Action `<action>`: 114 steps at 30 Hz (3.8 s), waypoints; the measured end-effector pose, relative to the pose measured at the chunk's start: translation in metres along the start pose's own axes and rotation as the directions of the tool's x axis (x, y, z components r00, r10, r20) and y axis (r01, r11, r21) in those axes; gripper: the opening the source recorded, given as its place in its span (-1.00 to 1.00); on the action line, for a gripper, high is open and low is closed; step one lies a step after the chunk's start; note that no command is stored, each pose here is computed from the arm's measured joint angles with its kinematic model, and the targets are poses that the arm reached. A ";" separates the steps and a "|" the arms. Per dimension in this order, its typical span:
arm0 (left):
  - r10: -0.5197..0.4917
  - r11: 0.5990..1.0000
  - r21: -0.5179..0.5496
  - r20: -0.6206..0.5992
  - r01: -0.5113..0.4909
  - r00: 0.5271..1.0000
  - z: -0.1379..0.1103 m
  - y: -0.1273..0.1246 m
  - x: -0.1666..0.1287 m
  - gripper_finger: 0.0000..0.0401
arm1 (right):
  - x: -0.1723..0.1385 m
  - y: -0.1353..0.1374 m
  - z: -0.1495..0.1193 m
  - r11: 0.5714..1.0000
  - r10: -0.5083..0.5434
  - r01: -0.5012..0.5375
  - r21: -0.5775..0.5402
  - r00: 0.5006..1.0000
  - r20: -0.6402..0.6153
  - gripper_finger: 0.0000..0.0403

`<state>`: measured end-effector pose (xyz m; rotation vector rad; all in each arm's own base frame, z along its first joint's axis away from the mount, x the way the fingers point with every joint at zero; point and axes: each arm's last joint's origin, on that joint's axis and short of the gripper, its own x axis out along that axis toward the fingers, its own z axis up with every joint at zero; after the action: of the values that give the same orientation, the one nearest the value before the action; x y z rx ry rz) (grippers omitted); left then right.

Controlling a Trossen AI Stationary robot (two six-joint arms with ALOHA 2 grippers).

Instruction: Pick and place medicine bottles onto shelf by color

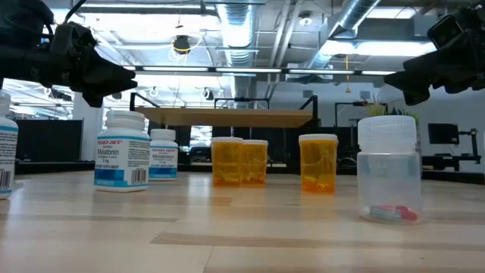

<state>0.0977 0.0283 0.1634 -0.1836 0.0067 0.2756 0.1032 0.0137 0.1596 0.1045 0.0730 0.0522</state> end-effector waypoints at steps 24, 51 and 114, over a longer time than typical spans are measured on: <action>0.024 0.996 0.081 0.000 -0.024 1.000 0.000 0.001 0.000 -0.29 | -0.001 0.000 0.012 0.996 -0.009 0.020 -0.087 0.992 0.127 0.14; 0.005 1.000 0.012 0.102 -0.007 0.995 0.010 -0.001 0.000 -0.29 | -0.010 -0.004 0.139 0.935 -0.345 0.355 -0.008 0.903 -0.254 0.14; -0.034 0.999 -0.005 0.044 0.034 0.998 0.007 -0.002 -0.001 0.24 | 0.132 0.015 0.021 0.995 -0.090 -0.008 -0.096 0.286 -0.954 0.40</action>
<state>0.0976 0.0274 0.1704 -0.1832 -0.0411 0.2454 0.2359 0.0340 0.1727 -0.0333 1.3502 0.0605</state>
